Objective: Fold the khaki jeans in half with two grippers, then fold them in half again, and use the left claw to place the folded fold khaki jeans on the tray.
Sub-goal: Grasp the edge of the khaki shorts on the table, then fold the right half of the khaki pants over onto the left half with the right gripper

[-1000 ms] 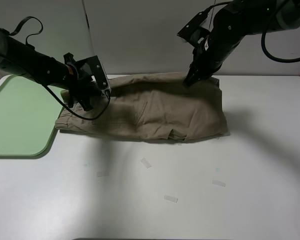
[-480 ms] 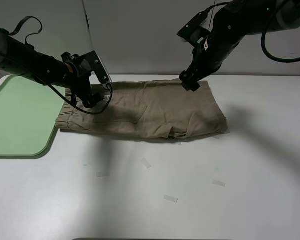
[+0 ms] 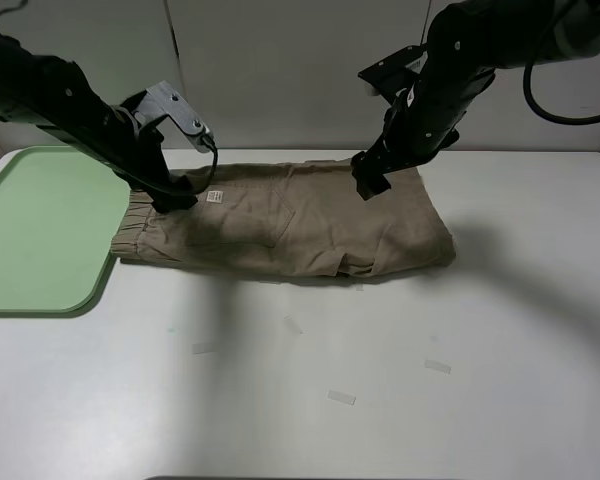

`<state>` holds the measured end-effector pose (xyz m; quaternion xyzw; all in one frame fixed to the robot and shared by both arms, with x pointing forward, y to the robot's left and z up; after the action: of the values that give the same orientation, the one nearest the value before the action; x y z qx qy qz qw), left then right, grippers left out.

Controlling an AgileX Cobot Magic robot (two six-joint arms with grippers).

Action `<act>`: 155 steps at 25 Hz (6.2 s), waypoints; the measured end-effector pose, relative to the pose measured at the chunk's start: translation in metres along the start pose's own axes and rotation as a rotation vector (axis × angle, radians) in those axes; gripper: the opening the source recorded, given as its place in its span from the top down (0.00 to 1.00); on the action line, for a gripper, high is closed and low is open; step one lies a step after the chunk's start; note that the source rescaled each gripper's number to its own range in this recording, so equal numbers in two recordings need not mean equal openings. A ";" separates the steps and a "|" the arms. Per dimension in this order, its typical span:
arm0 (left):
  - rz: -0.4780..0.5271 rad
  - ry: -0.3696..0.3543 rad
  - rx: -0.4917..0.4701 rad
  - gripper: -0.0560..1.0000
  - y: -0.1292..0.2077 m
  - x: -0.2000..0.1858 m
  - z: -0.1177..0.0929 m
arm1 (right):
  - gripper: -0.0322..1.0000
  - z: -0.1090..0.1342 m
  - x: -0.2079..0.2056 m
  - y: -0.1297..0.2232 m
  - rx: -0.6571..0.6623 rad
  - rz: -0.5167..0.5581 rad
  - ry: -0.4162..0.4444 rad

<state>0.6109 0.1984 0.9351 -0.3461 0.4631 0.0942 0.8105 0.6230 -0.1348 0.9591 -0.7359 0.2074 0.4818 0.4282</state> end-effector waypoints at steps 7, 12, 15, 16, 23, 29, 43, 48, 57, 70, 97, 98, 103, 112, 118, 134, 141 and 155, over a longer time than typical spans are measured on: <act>0.074 0.040 -0.231 0.00 -0.003 -0.064 0.001 | 0.00 0.004 -0.026 0.004 0.079 0.058 -0.060; 0.173 0.028 -0.367 0.00 0.006 -0.113 0.000 | 0.00 0.008 -0.044 0.009 0.127 0.109 -0.110; 0.216 -0.006 -0.448 0.00 0.013 -0.147 -0.001 | 0.00 0.011 -0.051 0.012 0.150 0.139 -0.140; 0.223 -0.018 -0.473 0.00 0.015 -0.157 -0.002 | 0.00 0.011 -0.052 0.013 0.156 0.149 -0.148; 0.166 -0.091 -0.566 0.01 0.036 -0.238 -0.014 | 0.00 0.014 -0.055 0.018 0.168 0.210 -0.176; 0.049 -0.138 -0.584 0.01 0.079 -0.299 -0.046 | 0.00 0.015 -0.055 0.019 0.168 0.215 -0.177; -0.265 -0.152 -0.624 0.02 0.183 -0.336 -0.134 | 0.00 0.016 -0.055 0.018 0.182 0.213 -0.193; -0.246 -0.083 -0.639 0.02 0.198 -0.311 -0.151 | 0.00 0.017 -0.055 0.018 0.183 0.213 -0.195; -0.244 -0.054 -0.650 0.03 0.199 -0.298 -0.155 | 0.00 0.017 -0.055 0.018 0.184 0.213 -0.195; -0.243 -0.072 -0.669 0.03 0.198 -0.298 -0.154 | 0.00 0.017 -0.055 0.018 0.184 0.213 -0.196; -0.192 -0.286 -0.897 0.03 0.200 -0.299 -0.153 | 0.00 0.013 -0.012 0.004 0.211 0.072 -0.140; -0.192 -0.286 -0.897 0.03 0.200 -0.299 -0.153 | 0.00 0.012 -0.008 0.004 0.214 0.069 -0.131; -0.192 -0.286 -0.897 0.03 0.200 -0.299 -0.153 | 0.00 -0.007 0.015 0.000 0.268 0.081 -0.078; -0.192 -0.286 -0.897 0.03 0.200 -0.299 -0.153 | 0.00 -0.055 0.065 -0.001 0.326 0.143 0.000; -0.192 -0.286 -0.897 0.03 0.200 -0.299 -0.153 | 0.00 -0.080 0.091 0.014 0.360 0.196 0.028; -0.192 -0.286 -0.897 0.03 0.200 -0.299 -0.153 | 0.07 -0.080 0.117 0.023 0.369 0.217 0.020; -0.192 -0.286 -0.897 0.03 0.200 -0.299 -0.153 | 0.79 -0.072 0.119 0.019 0.407 0.200 -0.015; -0.192 -0.286 -0.897 0.03 0.200 -0.299 -0.153 | 0.94 -0.086 0.071 0.016 0.319 0.275 0.064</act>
<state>0.2461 0.2982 1.0332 -0.6866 0.2266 0.2560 0.6416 0.6888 -0.2072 0.9038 -0.6383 0.3929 0.4732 0.4628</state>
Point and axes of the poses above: a point on each arm's last joint axis where the gripper is mounted, x pointing out along that axis toward the gripper, z along the wrist's bending axis when the last joint is at zero, y = z × x, the point moved 1 cm from there along x, pointing out along that axis toward the gripper, and after that the axes turned 1 degree about x, right-handed, at the moved point
